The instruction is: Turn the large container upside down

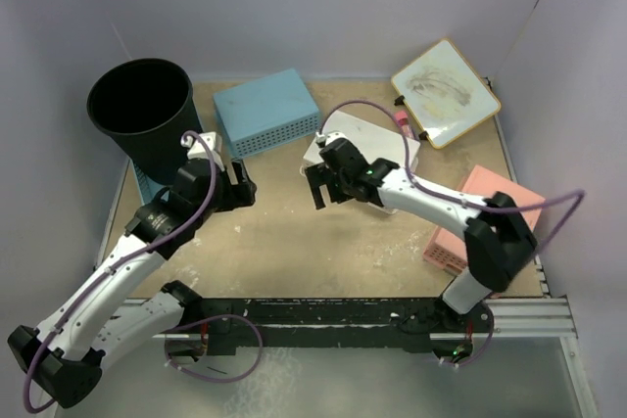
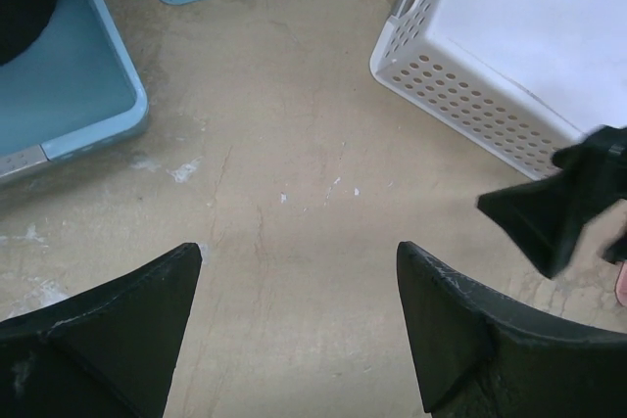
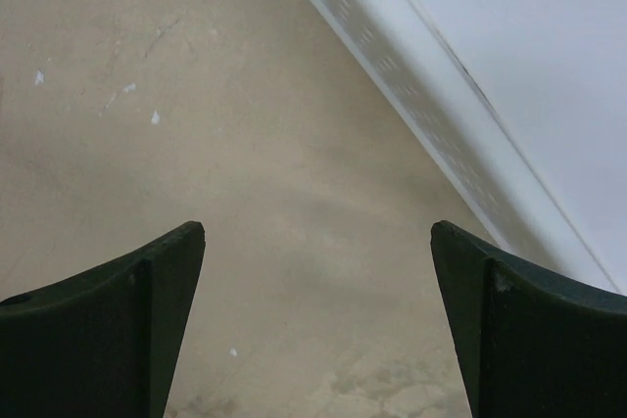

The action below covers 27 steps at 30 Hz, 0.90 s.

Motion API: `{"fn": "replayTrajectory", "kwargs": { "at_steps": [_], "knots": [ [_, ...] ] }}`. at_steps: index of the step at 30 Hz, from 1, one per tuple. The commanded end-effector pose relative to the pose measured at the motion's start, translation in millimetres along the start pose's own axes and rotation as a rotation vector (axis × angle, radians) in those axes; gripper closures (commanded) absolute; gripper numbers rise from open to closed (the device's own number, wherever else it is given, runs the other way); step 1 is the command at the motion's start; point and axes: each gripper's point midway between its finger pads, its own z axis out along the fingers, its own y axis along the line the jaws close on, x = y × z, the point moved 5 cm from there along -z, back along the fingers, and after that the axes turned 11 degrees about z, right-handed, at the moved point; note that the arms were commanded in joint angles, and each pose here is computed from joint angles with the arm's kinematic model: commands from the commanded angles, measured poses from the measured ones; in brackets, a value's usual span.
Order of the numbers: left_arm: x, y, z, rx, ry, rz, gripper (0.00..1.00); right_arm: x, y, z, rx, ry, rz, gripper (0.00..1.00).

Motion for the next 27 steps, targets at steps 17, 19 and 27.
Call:
{"fn": "replayTrajectory", "kwargs": {
  "at_steps": [17,19,27],
  "knots": [
    [-47.9,34.6,-38.4,-0.251,-0.200,-0.078,0.26,-174.3,50.0,76.2,-0.217,-0.225,0.157,0.00],
    [-73.2,39.3,-53.6,-0.297,-0.274,-0.076,0.26,-165.8,49.3,62.2,-0.250,-0.219,0.158,0.00],
    [-182.6,43.2,-93.1,-0.579,-0.307,0.040,0.20,-160.3,45.3,-4.1,-0.342,-0.292,0.222,0.00]
  ]
}}
